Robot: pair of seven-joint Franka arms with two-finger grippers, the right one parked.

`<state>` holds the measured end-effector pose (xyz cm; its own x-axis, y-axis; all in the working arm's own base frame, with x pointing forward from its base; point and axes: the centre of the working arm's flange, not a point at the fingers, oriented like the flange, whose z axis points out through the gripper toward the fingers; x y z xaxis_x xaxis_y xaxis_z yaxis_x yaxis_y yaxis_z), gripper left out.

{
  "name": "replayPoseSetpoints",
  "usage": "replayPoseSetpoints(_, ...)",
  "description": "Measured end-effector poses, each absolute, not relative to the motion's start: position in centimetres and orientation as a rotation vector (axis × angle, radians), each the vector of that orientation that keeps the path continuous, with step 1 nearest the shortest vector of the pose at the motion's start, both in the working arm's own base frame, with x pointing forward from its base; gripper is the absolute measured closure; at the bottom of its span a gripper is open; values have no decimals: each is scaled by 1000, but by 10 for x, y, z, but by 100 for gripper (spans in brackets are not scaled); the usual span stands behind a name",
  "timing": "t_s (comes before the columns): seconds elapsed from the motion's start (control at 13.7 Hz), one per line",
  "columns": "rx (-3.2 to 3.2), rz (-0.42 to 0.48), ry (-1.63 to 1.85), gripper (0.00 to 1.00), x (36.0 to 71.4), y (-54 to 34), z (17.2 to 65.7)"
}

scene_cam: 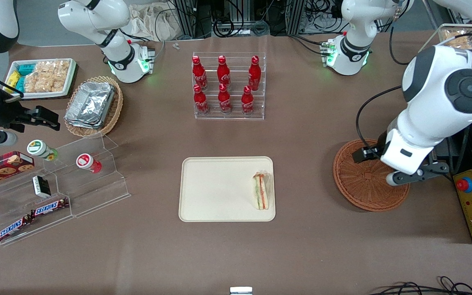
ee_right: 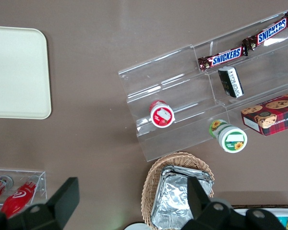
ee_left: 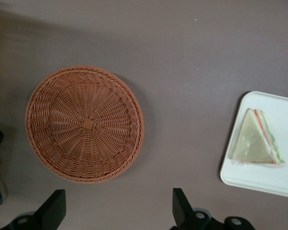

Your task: Place sandwich from basket to tray

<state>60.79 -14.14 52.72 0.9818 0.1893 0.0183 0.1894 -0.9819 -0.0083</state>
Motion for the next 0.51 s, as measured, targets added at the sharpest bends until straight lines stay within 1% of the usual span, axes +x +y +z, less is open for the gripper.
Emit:
replayPoseSetpoints(0.29, -3095, -61, -190, 0, 570, -112, 525)
replayPoseSetpoints(0.51, -3078, -23, -36, 0, 547, -88, 515)
